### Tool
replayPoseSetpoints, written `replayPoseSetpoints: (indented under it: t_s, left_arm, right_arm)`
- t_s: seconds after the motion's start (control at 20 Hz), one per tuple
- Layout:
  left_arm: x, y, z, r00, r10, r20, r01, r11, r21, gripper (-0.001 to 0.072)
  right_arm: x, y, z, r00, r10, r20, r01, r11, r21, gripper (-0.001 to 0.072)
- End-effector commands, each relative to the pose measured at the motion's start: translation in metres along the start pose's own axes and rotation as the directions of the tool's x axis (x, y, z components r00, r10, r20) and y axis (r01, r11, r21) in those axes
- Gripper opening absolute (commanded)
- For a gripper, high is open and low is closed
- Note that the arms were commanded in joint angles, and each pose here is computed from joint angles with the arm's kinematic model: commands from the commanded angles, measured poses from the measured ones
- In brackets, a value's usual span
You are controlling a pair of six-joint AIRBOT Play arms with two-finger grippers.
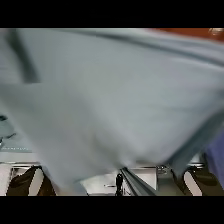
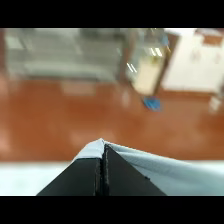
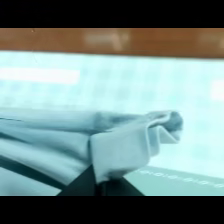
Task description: Fold the shirts.
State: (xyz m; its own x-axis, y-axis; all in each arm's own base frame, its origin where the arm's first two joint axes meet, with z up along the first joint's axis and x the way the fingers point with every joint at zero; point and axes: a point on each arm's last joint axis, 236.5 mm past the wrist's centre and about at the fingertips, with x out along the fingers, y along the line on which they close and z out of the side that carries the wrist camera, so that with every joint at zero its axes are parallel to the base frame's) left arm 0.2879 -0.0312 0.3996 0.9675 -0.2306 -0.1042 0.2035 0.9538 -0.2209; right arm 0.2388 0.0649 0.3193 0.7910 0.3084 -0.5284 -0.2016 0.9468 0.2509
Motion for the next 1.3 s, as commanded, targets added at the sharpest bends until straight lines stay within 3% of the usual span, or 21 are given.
replayPoseSetpoints:
  t_s: [0.0, 0.15, 0.45, 0.65, 0.7, 0.75, 0.8, 0.95, 1.05, 1.15, 1.25]
  left_arm:
    - [0.073, 0.034, -0.1, 0.977, -0.062, -0.203, 0.036, 0.991, -0.128, 0.0021]
    - [0.136, 0.063, -0.147, 0.958, -0.05, -0.284, -0.006, 0.981, -0.192, 0.0021]
    - [0.223, 0.097, -0.214, 0.92, -0.033, -0.391, -0.074, 0.964, -0.257, 0.0021]
    - [0.243, 0.083, -0.246, 0.892, -0.09, -0.442, -0.059, 0.948, -0.312, 0.0024]
    - [0.245, 0.082, -0.249, 0.89, -0.095, -0.445, -0.06, 0.945, -0.321, 0.0111]
    - [0.245, 0.082, -0.249, 0.89, -0.095, -0.446, -0.064, 0.942, -0.328, 0.0484]
    - [0.242, 0.083, -0.249, 0.886, -0.1, -0.452, -0.066, 0.939, -0.338, 0.0707]
    - [0.213, 0.095, -0.252, 0.816, -0.16, -0.556, -0.056, 0.935, -0.351, 0.0706]
    - [0.174, 0.124, -0.266, 0.726, -0.162, -0.669, -0.163, 0.904, -0.396, 0.0706]
    - [0.118, 0.145, -0.303, 0.556, -0.18, -0.812, -0.315, 0.857, -0.407, 0.0706]
    - [0.068, 0.15, -0.346, 0.397, -0.212, -0.893, -0.417, 0.825, -0.381, 0.0706]
  right_arm:
    - [0.101, -0.041, -0.039, 0.995, 0.03, -0.091, -0.016, 0.989, 0.145, 0.0024]
    - [0.18, -0.085, -0.057, 0.987, 0.005, -0.161, 0.033, 0.972, 0.232, 0.0024]
    - [0.317, -0.134, -0.037, 0.983, 0.073, -0.17, 0.002, 0.913, 0.408, 0.0023]
    - [0.383, -0.139, -0.022, 0.973, 0.185, -0.138, -0.072, 0.811, 0.58, 0.0025]
    - [0.393, -0.14, -0.02, 0.97, 0.21, -0.122, -0.089, 0.774, 0.627, 0.0137]
    - [0.399, -0.138, -0.018, 0.965, 0.239, -0.11, -0.109, 0.743, 0.66, 0.0461]
    - [0.399, -0.138, -0.016, 0.96, 0.261, -0.105, -0.124, 0.726, 0.677, 0.0625]
    - [0.375, -0.164, -0.01, 0.964, 0.242, -0.111, -0.121, 0.768, 0.63, 0.0626]
    - [0.338, -0.177, -0.019, 0.944, 0.28, -0.173, -0.111, 0.766, 0.634, 0.0621]
    - [0.301, -0.181, -0.041, 0.912, 0.286, -0.293, -0.066, 0.809, 0.583, 0.0621]
    - [0.269, -0.196, -0.073, 0.893, 0.149, -0.425, 0.078, 0.879, 0.471, 0.0622]
